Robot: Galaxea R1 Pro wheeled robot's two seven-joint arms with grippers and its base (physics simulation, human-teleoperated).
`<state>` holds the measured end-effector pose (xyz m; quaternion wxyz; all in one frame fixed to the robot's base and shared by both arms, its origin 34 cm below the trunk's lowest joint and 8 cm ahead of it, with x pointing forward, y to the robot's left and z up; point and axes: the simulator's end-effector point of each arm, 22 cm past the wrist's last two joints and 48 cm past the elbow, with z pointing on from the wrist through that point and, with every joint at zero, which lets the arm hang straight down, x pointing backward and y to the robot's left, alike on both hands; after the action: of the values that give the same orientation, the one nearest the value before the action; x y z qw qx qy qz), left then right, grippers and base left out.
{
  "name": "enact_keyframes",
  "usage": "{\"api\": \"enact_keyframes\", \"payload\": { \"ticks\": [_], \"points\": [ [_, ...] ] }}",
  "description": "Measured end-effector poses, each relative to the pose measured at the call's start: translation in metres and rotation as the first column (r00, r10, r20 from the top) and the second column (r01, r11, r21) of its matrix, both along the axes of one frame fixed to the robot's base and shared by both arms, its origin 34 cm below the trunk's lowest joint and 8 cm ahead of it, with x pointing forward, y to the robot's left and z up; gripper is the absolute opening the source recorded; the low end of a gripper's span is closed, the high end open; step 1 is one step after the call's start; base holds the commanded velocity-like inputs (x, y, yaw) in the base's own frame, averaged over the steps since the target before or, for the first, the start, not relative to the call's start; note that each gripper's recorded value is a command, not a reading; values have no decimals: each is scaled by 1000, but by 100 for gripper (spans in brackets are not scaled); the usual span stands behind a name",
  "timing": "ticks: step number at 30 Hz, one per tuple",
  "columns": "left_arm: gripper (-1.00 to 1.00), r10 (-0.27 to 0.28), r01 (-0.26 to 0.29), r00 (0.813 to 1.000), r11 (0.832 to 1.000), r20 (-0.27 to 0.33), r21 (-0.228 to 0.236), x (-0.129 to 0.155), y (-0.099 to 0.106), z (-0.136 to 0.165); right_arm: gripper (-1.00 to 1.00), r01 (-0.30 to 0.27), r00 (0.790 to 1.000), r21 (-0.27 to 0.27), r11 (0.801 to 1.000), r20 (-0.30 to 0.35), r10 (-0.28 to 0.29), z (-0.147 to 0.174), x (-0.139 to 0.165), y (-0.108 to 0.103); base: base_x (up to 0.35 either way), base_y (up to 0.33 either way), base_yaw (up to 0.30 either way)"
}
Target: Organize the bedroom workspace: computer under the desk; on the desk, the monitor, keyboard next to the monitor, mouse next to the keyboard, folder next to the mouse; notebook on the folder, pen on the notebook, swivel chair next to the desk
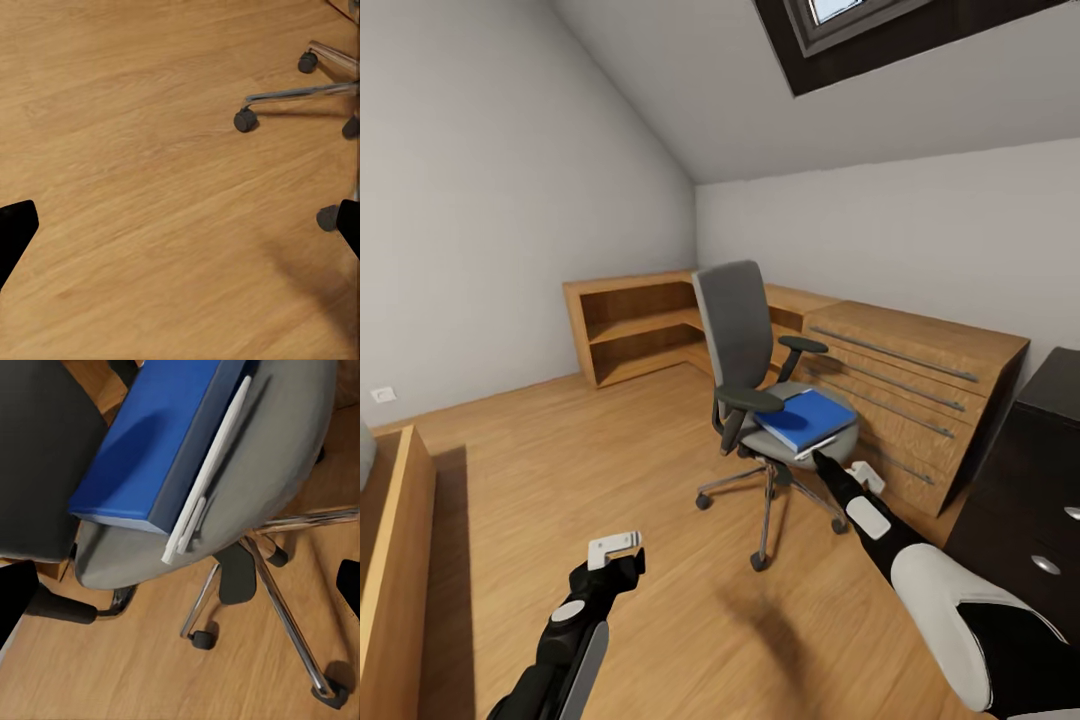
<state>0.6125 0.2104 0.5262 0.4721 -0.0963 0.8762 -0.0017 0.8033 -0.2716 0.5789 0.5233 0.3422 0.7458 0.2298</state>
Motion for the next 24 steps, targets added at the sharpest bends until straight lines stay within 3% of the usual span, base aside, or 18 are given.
{"api": "enact_keyframes", "payload": {
  "ticks": [5,8,12,14,15,16,17,18,22,24],
  "points": [
    [100,-3,3,1000,1000,2,0,1,-1,12,100,29,999,-86,996,23,-27,27,4,-13,0,0,0],
    [100,-3,3,1000,1000,2,0,3,-1,19,100,90,995,-161,983,55,-83,47,-5,-32,0,0,0],
    [100,-4,4,1000,1000,1,0,5,-1,27,100,195,978,-247,949,126,-168,79,-48,-53,0,0,0],
    [100,-4,4,1000,1000,2,0,6,-1,32,100,215,973,-266,940,141,-183,91,-63,-54,0,0,0],
    [100,-4,4,1000,1000,2,-1,6,-2,34,100,219,973,-297,929,139,-185,105,-83,-43,0,0,0],
    [100,-4,4,1000,1000,1,-1,6,-2,36,100,215,974,-302,929,132,-183,108,-86,-40,0,0,0],
    [100,-5,5,1000,1000,1,-1,6,-3,38,100,138,989,-348,927,6,-146,90,-98,-27,0,0,0],
    [100,-5,5,1000,1000,1,-1,7,-3,40,100,97,991,-367,925,-52,-125,84,-102,-23,0,0,0],
    [100,-5,5,1000,1000,1,-1,9,-3,48,100,-3,983,-404,915,-171,-72,85,-111,-13,0,0,0],
    [100,-5,5,1000,1000,-1,-1,9,-3,52,100,-22,980,-409,912,-189,-61,91,-112,-11,0,0,0]
  ]
}}
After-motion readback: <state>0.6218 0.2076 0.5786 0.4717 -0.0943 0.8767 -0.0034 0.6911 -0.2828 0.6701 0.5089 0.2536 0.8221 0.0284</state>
